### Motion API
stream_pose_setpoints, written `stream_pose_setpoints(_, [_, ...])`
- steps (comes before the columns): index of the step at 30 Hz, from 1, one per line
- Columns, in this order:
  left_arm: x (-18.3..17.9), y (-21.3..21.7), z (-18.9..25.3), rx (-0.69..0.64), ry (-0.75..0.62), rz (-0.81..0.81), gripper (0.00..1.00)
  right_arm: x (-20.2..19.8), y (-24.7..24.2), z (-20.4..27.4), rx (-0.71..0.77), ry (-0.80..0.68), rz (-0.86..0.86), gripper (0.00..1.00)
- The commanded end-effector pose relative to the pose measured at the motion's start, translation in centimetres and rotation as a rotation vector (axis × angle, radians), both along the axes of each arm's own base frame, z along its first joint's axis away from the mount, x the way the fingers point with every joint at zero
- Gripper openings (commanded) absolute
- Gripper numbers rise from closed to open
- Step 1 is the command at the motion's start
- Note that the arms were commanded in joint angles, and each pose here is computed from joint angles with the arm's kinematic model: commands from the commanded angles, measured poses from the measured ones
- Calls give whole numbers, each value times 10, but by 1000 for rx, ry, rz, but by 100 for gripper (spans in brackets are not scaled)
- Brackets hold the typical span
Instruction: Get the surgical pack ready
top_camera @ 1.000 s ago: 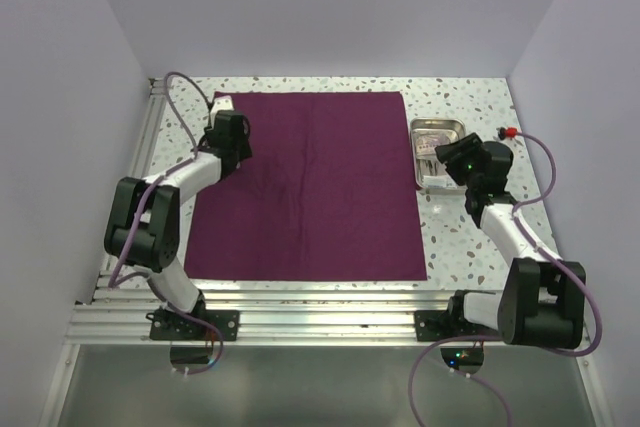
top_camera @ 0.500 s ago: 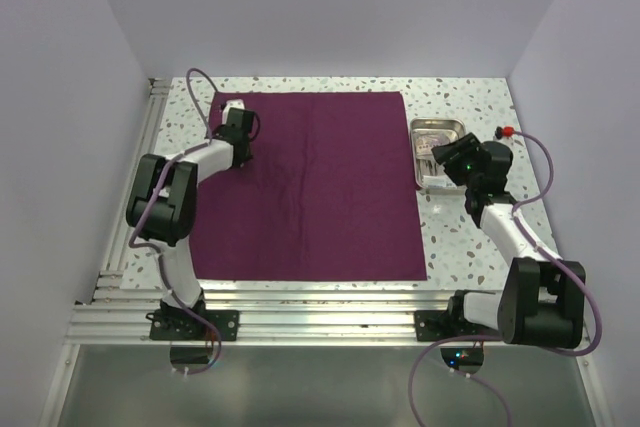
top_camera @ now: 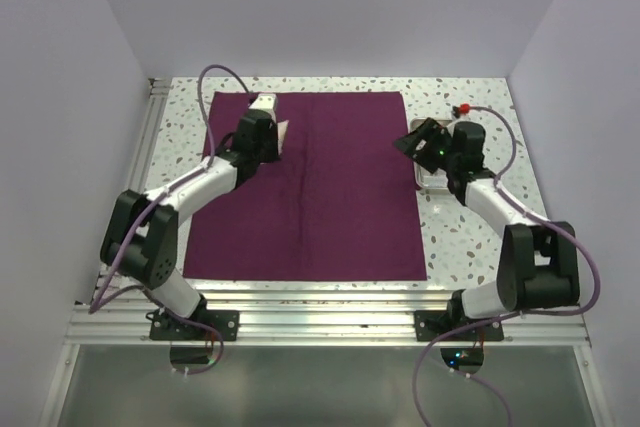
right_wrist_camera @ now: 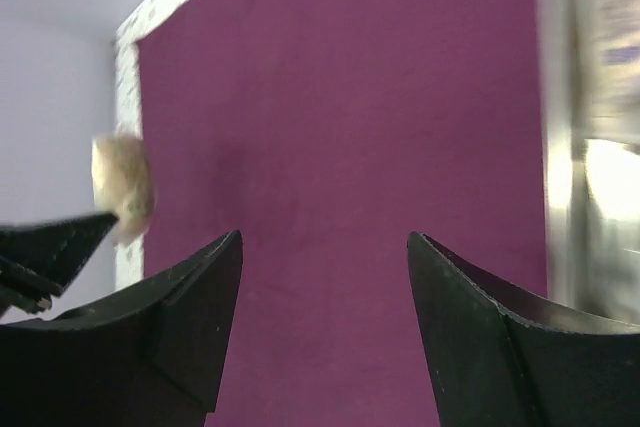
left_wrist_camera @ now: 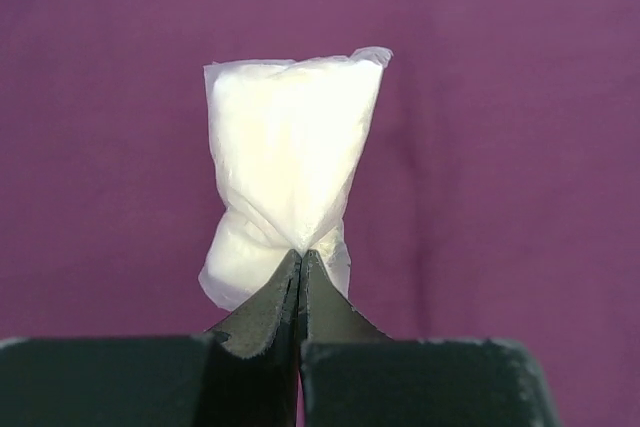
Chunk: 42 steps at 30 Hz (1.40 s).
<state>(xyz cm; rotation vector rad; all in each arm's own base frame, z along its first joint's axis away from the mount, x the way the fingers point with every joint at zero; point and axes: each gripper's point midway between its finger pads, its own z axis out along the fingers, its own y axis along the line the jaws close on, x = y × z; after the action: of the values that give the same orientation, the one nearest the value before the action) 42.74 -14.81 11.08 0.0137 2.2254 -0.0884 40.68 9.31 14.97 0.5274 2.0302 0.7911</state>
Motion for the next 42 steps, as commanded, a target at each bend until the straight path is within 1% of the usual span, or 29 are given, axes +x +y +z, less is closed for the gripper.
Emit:
stream_pose_setpoints(1, [-7, -53, 63, -228, -172, -222, 0, 1, 61, 29, 43, -87, 246, 72])
stream_pose_setpoints(3, [-17, -70, 66, -293, -171, -290, 0, 3, 76, 27, 97, -65, 274, 73])
stream_pose_setpoints(6, [-25, -83, 59, -351, -162, -346, 0, 6, 97, 32, 132, -51, 297, 75])
stream_pose_setpoints(8, [-29, -91, 48, -375, -132, -375, 0, 6, 112, 34, 135, -51, 303, 77])
stream_pose_setpoints(11, [-35, -103, 40, -402, -124, -411, 0, 5, 133, 36, 126, -55, 314, 82])
stream_pose_setpoints(15, [-40, -116, 40, -411, -128, -439, 0, 6, 157, 43, 131, -62, 328, 84])
stream_pose_setpoints(19, [-45, -126, 42, -415, -130, -461, 0, 6, 176, 34, 100, -23, 325, 86])
stream_pose_setpoints(20, [-46, -127, 43, -417, -133, -460, 0, 9, 180, 38, 108, -22, 318, 86])
stream_pose_setpoints(21, [-47, -130, 42, -417, -132, -462, 0, 7, 185, 25, 94, 21, 307, 85])
stream_pose_setpoints(24, [-50, -136, 43, -417, -142, -466, 0, 10, 192, 15, 69, 68, 281, 85])
stream_pose_setpoints(27, [-53, -141, 44, -418, -145, -478, 0, 4, 205, 10, 58, 80, 285, 85])
stream_pose_setpoints(30, [-55, -145, 47, -421, -151, -485, 0, 2, 208, 2, 36, 106, 277, 84])
stream_pose_setpoints(31, [-55, -145, 48, -423, -153, -485, 0, 2, 209, -3, 32, 116, 273, 83])
stream_pose_setpoints(33, [-57, -148, 51, -422, -160, -489, 0, 3, 210, -6, 43, 125, 264, 74])
stream_pose_setpoints(34, [-57, -148, 51, -421, -160, -491, 0, 1, 211, -8, 46, 128, 268, 69])
stream_pose_setpoints(35, [-58, -149, 52, -420, -163, -494, 0, 1, 211, -12, 49, 139, 263, 59])
stream_pose_setpoints(37, [-61, -150, 55, -422, -168, -501, 1, 2, 211, -11, 57, 129, 263, 50])
stream_pose_setpoints(38, [-62, -150, 54, -422, -167, -503, 3, 2, 210, -12, 54, 131, 257, 48])
stream_pose_setpoints(39, [-63, -150, 53, -424, -168, -511, 6, 3, 210, -10, 53, 125, 254, 42])
stream_pose_setpoints(40, [-65, -150, 55, -428, -176, -515, 8, 3, 209, -11, 52, 128, 250, 40])
stream_pose_setpoints(41, [-66, -150, 54, -428, -178, -518, 15, 3, 209, -9, 49, 121, 248, 39])
stream_pose_setpoints(42, [-67, -149, 55, -428, -181, -518, 18, 4, 207, -10, 43, 122, 237, 36])
